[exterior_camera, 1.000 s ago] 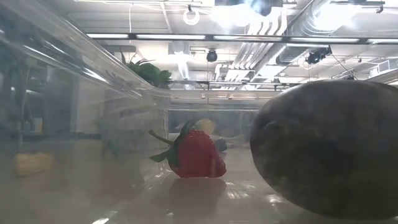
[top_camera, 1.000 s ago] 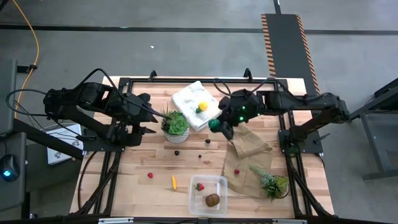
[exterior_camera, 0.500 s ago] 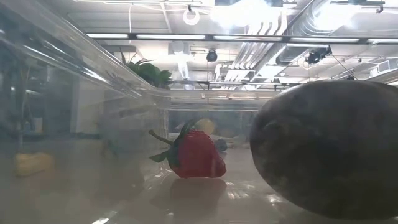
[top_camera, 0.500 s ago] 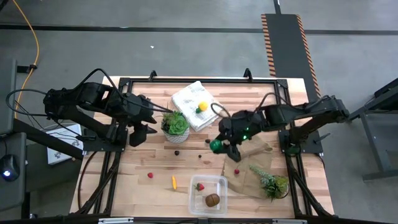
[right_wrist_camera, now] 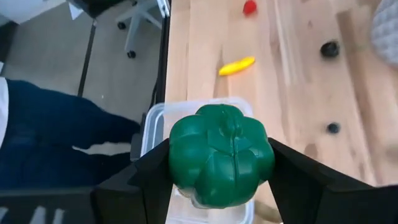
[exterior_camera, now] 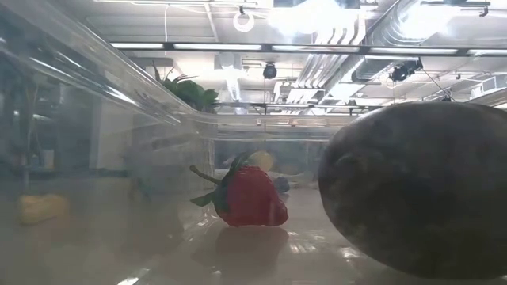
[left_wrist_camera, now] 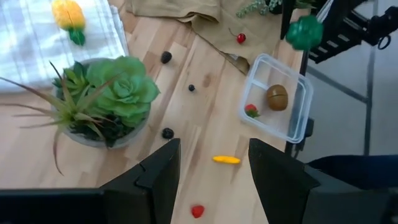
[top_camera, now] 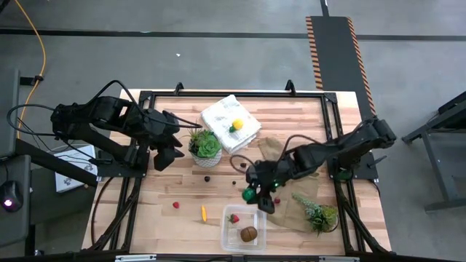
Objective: Pick and placing Produce into tupperware
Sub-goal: Put the green bell pepper into the transparent bin
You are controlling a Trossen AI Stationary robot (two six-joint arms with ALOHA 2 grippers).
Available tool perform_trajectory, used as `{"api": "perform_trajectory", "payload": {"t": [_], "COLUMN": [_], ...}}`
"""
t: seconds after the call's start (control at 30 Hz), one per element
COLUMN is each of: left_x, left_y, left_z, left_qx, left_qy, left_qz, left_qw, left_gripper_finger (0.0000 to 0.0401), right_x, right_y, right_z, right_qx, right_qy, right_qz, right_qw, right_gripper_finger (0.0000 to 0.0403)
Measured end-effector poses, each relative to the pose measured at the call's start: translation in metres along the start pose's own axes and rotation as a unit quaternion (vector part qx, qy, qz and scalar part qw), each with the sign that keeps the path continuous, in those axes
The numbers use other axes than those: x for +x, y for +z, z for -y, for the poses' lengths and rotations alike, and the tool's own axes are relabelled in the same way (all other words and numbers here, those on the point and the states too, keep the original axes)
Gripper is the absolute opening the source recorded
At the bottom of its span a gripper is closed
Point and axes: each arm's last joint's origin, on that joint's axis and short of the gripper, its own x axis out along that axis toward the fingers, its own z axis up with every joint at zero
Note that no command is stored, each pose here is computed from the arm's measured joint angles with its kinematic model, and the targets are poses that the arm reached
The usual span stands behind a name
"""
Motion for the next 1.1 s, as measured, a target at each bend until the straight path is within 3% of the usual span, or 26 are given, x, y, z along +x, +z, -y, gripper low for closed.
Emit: {"api": "perform_trajectory", "payload": {"t": [0.33,0.47,0.7,1.1], "left_x": [0.0,0.0,0.0,0.0], "left_y": [0.0,0.0,0.0,0.0], "left_z": [0.0,0.0,0.0,0.0], "left_qx": [-0.003,-0.003,-0.003,-0.003], "left_qy": [0.0,0.0,0.0,0.0], "left_qz": [0.0,0.0,0.0,0.0], "left_qw": [1.0,1.0,1.0,1.0], "left_gripper_finger": [0.0179,0.0179,0.0179,0.0179], "right_x": [0.028,0.034,0.055,0.09], "right_y": [-0.006,0.001,0.007,0.001], "right_z": [-0.027,-0.041,-0.045,-0.058], "right_qx": [0.024,-0.004,-0.014,0.008], "right_qy": [0.022,-0.018,-0.099,-0.127], "right_qz": [-0.009,-0.019,-0.132,-0.178], "right_qw": [0.999,1.0,0.986,0.976], "right_gripper_finger": [0.0206,0.0206,0.0206,0.0206]}}
